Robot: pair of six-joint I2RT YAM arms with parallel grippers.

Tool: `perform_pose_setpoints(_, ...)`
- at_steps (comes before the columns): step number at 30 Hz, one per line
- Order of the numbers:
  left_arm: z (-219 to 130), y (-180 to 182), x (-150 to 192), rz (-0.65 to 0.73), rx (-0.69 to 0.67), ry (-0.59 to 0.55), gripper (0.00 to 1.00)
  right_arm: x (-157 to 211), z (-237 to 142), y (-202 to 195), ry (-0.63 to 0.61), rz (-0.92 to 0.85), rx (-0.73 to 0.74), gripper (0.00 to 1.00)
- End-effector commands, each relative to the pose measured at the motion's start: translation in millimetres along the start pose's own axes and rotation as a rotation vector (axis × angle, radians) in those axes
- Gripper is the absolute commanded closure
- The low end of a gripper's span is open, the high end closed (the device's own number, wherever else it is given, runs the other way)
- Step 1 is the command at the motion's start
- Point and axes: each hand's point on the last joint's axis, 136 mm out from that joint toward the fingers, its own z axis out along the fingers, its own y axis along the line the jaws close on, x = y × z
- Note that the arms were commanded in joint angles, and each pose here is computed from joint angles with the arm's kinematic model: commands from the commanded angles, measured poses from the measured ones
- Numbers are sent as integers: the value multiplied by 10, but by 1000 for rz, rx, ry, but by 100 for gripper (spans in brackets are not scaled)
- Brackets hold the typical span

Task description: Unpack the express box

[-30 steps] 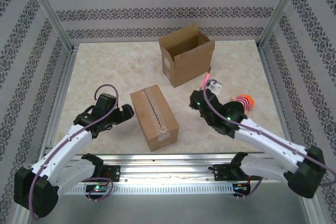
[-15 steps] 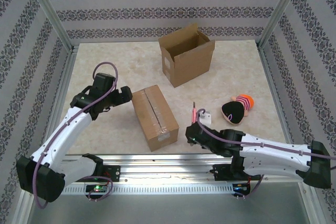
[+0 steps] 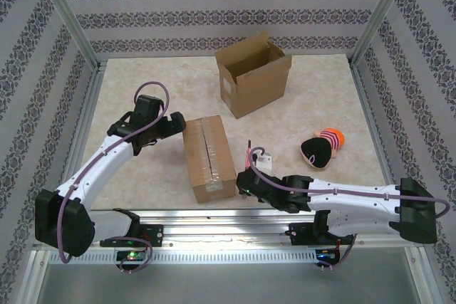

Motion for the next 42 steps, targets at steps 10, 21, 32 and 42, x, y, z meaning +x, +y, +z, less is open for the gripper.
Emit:
perform_pose_setpoints(10, -196, -27, -122, -4, 16, -46, 0, 238, -111, -197, 184, -66, 54, 100)
perform_pose_setpoints(21, -149, -130, -300, 18, 19, -71, 0, 508, -109, 201, 345, -128, -126, 100)
perform_pose_setpoints(32, -196, -109, -235, 13, 35, -69, 0, 148, 160, 147, 173, 5, -102, 100)
perform_pose_setpoints(42, -297, -90, -135, 0, 64, -64, 0, -490, 356, -40, 79, 65, -91, 100)
